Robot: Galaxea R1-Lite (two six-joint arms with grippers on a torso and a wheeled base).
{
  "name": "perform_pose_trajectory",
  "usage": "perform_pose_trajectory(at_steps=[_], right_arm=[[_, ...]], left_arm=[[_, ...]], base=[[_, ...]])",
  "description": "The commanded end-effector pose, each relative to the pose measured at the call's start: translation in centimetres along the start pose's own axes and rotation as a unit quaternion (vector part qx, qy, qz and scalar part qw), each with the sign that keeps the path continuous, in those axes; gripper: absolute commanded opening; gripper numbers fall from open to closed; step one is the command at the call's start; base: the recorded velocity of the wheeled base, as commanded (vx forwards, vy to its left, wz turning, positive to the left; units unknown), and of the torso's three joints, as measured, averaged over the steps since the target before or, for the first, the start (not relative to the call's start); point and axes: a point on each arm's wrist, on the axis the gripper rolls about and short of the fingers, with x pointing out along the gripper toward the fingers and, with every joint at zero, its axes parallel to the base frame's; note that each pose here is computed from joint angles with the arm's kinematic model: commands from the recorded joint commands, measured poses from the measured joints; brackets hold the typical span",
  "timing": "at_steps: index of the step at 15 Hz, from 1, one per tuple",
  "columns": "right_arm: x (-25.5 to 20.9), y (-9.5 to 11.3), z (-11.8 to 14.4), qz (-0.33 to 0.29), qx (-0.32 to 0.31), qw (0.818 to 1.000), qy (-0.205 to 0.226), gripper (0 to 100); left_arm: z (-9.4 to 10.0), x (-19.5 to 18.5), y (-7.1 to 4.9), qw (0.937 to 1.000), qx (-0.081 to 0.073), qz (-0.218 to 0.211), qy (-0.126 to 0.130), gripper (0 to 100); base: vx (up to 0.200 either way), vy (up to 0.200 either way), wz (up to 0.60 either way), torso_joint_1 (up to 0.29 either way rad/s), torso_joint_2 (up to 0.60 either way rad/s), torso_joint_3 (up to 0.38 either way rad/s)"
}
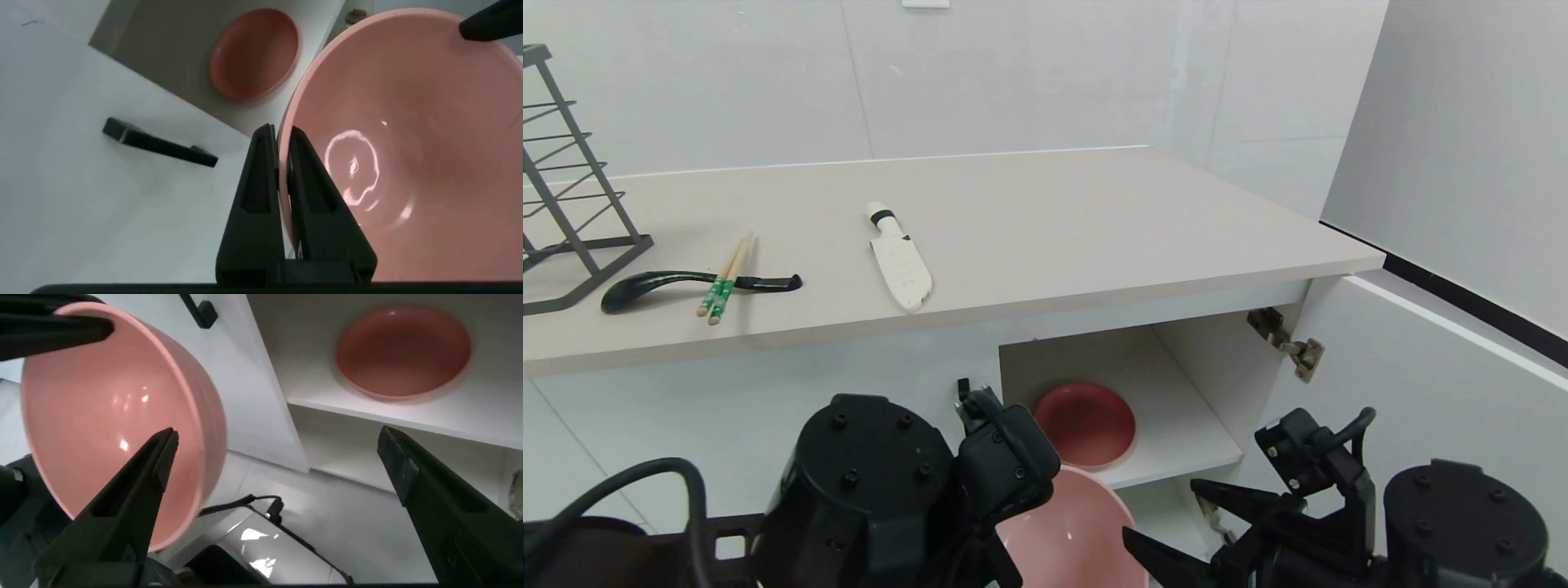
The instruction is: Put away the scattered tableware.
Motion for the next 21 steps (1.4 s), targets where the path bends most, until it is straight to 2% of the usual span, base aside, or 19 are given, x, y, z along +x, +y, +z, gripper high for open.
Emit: perform_pose_trajectory(at_steps=[1,5,7,13,14,17,21], right_arm=[[0.2,-0.1,-0.3,-0.004,0.000,1.000,0.009,100],[1.6,-0.5,-1.8,-0.020,-0.005,0.999,0.048,100],[2.0,0.0,-2.6,-0.011,-0.015,0.998,0.064,100],[2.2,0.8,-2.7,0.002,-0.010,0.998,0.066,100],[2.2,0.8,-2.7,0.001,-0.007,0.998,0.067,0],[2.1,0.7,-2.8,0.001,-0.007,0.998,0.068,0],[2.2,0.8,-2.7,0.003,-0.007,0.998,0.066,0]], left_arm=[[0.0,0.9,-0.3,1.0000,0.003,-0.001,0.007,0],[0.3,1.0,-0.5,1.0000,0.004,-0.003,-0.001,0],[0.4,1.0,-0.6,1.0000,0.006,-0.004,-0.002,0],[1.0,2.0,-1.2,0.9999,0.010,-0.009,-0.003,0],[1.0,2.2,-1.2,0.9999,0.010,-0.008,-0.004,0],[1.0,2.3,-1.3,0.9999,0.011,-0.008,-0.004,0],[1.0,2.5,-1.3,0.9997,0.023,-0.008,-0.006,0]], base=[[0.000,0.000,0.00,0.000,0.00,0.000],[0.000,0.000,0.00,0.000,0.00,0.000],[0.000,0.000,0.00,0.000,0.00,0.000],[0.000,0.000,0.00,0.000,0.00,0.000],[0.000,0.000,0.00,0.000,0.00,0.000],[0.000,0.000,0.00,0.000,0.00,0.000],[0.000,0.000,0.00,0.000,0.00,0.000]])
